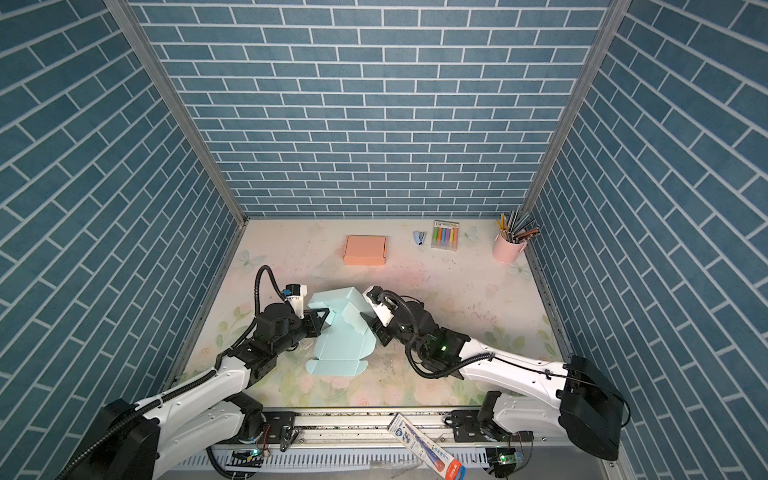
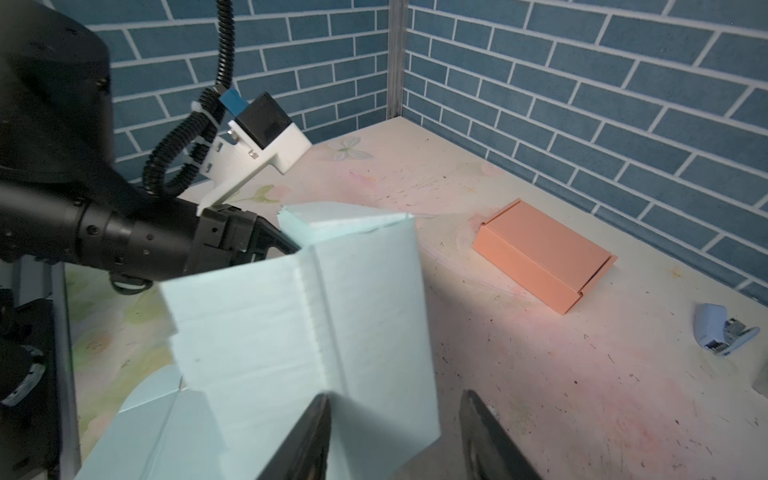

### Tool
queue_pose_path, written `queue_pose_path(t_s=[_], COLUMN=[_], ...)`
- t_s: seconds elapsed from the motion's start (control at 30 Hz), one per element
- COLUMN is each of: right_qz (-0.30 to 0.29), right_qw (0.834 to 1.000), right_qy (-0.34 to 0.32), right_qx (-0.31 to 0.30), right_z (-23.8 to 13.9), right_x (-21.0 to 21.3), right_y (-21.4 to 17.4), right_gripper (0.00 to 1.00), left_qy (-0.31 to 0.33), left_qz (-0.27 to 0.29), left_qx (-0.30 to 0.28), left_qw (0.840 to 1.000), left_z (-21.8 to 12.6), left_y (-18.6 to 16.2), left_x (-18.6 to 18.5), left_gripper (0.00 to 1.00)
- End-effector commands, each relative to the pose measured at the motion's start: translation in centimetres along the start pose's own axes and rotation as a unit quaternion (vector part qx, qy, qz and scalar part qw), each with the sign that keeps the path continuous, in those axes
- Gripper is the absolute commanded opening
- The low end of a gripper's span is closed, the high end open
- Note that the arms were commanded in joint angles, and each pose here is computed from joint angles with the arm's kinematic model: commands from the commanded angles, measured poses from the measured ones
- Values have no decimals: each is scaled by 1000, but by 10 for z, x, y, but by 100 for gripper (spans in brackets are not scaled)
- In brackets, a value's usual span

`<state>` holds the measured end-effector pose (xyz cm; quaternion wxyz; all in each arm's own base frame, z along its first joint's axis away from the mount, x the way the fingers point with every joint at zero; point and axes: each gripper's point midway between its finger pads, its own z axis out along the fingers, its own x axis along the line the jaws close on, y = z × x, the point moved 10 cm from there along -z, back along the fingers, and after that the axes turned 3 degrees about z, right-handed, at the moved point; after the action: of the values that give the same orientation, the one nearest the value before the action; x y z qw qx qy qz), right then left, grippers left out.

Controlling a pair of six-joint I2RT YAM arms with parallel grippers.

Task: Fold the paper box

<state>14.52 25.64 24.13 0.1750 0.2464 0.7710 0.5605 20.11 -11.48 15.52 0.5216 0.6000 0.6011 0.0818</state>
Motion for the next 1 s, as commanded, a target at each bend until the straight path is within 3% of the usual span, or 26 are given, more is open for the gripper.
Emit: queue_pose_path(t_s=[0.0, 0.2, 0.67, 0.97], right_qz=[-30, -39, -32, -85], right_qw=[998, 999, 996, 972], right_qy=[47, 28, -77, -207], right_qx=[-36, -19, 6, 76], right_z=[-10, 0, 30, 58], right_x=[8, 6, -1, 12], right_y=[4, 1, 21, 22], right_gripper=[52, 53, 40, 33], left_qy=[-5, -9, 23, 36], left_qz=[-5, 3, -5, -18], left_qx=[-5, -2, 1, -17], left_qw=[1000, 1000, 1000, 999], left_z=[-1, 1, 2, -7], left_y=[0, 1, 4, 6], left_x=[-1, -5, -10, -23], left_gripper=[0, 0, 0, 0])
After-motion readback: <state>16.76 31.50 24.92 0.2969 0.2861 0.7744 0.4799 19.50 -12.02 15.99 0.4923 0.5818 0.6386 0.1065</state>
